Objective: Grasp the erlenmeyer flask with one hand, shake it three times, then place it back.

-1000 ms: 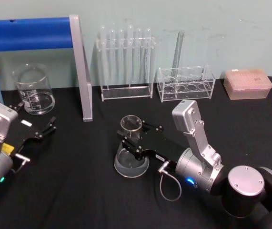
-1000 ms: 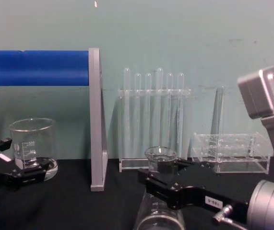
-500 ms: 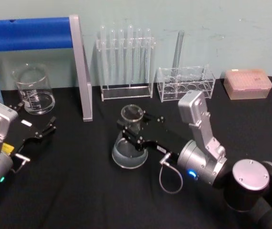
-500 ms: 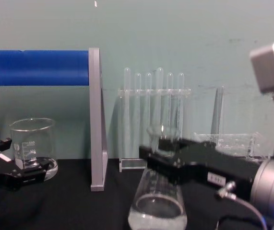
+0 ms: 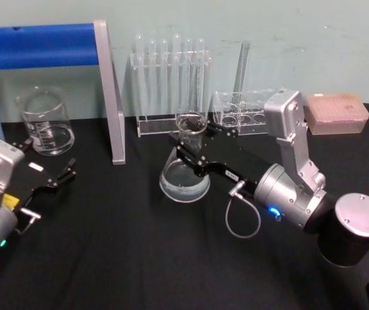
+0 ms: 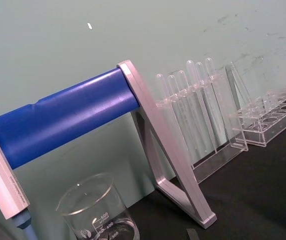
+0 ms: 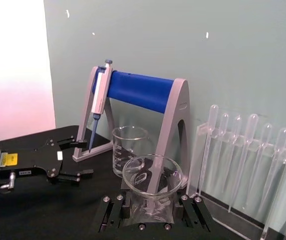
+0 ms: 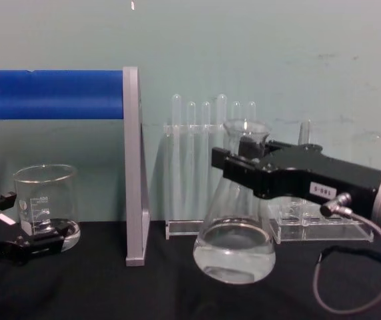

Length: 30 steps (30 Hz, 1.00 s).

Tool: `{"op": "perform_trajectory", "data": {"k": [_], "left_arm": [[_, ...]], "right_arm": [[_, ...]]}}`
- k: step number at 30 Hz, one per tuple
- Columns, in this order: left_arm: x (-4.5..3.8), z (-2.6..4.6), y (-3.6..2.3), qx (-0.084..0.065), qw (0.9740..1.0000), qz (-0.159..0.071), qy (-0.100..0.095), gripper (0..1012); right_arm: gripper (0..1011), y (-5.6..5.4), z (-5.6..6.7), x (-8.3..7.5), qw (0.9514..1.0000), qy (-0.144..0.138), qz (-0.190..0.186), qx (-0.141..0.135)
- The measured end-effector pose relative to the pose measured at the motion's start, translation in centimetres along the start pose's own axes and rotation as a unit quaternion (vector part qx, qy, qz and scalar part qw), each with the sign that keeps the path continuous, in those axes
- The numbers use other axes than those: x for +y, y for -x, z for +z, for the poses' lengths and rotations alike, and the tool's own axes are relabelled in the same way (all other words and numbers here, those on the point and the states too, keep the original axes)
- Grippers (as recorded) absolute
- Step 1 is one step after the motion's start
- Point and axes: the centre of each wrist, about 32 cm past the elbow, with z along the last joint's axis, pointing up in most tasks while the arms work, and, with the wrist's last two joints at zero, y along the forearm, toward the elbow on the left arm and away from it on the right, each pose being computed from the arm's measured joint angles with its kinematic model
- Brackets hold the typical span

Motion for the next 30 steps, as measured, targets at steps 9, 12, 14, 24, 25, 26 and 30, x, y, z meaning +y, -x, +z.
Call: {"op": "perform_trajectory", "data": {"k": [9, 12, 14, 24, 25, 26, 30], "left_arm": [[0.0, 0.0, 0.0, 0.0, 1.0, 0.0, 0.0, 1001], [0.0, 0.0, 0.0, 0.0, 1.0, 0.0, 0.0, 1001], [0.0, 0.0, 0.0, 0.0, 1.0, 0.0, 0.0, 1001], [0.0, 0.0, 0.0, 0.0, 1.0, 0.0, 0.0, 1001], [0.0, 0.0, 0.0, 0.0, 1.0, 0.0, 0.0, 1001], [0.0, 0.0, 0.0, 0.0, 1.0, 0.0, 0.0, 1001], [0.0, 0.0, 0.0, 0.0, 1.0, 0.0, 0.0, 1001]], "right_arm": [[450, -0.1, 0.4, -0.1, 1.0, -0.003, -0.003, -0.001], [450, -0.1, 0.4, -0.1, 1.0, -0.003, -0.003, 0.0], [450, -0.1, 0.4, -0.1, 1.0, -0.003, -0.003, 0.001], [450, 0.4, 0.3, 0.2, 1.0, -0.003, 0.003, 0.005], [450, 0.5, 0.3, 0.3, 1.0, -0.003, 0.005, 0.006], [450, 0.7, 0.3, 0.4, 0.9999, -0.004, 0.011, 0.007], [450, 1.5, 0.4, 0.8, 0.9994, -0.006, 0.031, 0.013]]}}
